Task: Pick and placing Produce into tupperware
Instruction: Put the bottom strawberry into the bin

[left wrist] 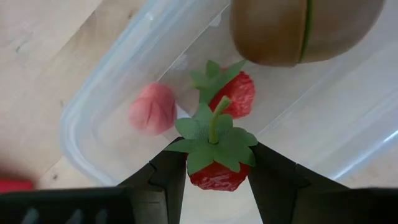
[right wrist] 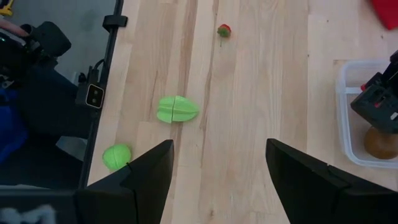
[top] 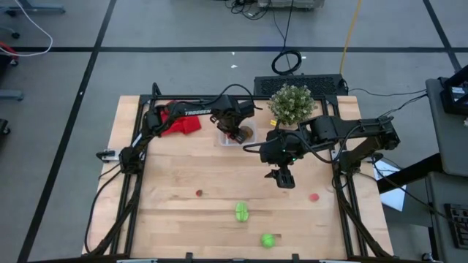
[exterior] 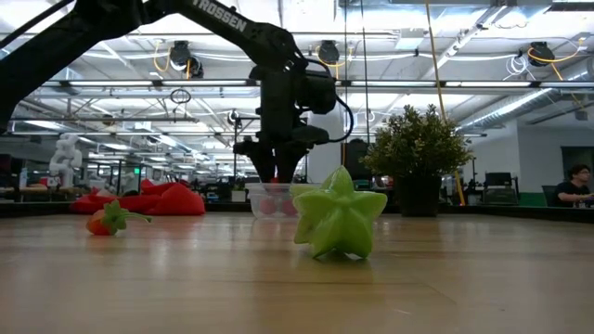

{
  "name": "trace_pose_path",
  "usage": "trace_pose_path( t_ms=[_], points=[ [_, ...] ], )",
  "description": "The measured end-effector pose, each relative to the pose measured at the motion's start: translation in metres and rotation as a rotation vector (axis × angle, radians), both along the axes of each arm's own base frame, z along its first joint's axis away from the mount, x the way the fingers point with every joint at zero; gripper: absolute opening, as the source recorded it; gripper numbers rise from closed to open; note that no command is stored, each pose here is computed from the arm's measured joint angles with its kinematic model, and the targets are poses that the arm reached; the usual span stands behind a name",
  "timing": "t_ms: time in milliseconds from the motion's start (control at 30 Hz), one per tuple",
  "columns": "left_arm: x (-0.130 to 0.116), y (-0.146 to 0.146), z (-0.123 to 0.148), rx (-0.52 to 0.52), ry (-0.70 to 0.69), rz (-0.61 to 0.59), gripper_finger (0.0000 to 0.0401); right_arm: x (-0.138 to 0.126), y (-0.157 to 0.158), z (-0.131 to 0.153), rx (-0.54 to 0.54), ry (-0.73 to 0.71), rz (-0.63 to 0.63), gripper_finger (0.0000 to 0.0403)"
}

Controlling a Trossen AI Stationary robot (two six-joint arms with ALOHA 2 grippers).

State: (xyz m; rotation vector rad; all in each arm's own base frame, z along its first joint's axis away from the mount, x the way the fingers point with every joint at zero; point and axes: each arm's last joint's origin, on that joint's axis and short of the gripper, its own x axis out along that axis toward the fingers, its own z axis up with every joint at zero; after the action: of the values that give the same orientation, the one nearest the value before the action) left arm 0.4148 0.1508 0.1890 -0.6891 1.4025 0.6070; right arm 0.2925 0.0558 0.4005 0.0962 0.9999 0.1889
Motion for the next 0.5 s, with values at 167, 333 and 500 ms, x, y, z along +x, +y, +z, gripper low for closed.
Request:
trace_pose_path(
  t_ms=[167, 333, 500],
  points=[
    [-0.0009, -0.0005, -0.0001, -0.001, 0.011, -0.001, 0.0147, 0.0000, 0.0000, 0.0000, 0.000, 0.000, 0.000, 0.0247],
    [-0.0046, -0.0015, -0.0002, -0.014, 0.048, 0.001, 0.0147, 0.0000, 0.0000, 0.0000, 0.000, 0.000, 0.000, 0.0247],
    [-0.0054, -0.0019, -0.0002, -0.017, 0.057, -0.009, 0.0148, 0.0000, 0.0000, 0.0001, 0.000, 0.000, 0.000, 0.0247]
  ],
)
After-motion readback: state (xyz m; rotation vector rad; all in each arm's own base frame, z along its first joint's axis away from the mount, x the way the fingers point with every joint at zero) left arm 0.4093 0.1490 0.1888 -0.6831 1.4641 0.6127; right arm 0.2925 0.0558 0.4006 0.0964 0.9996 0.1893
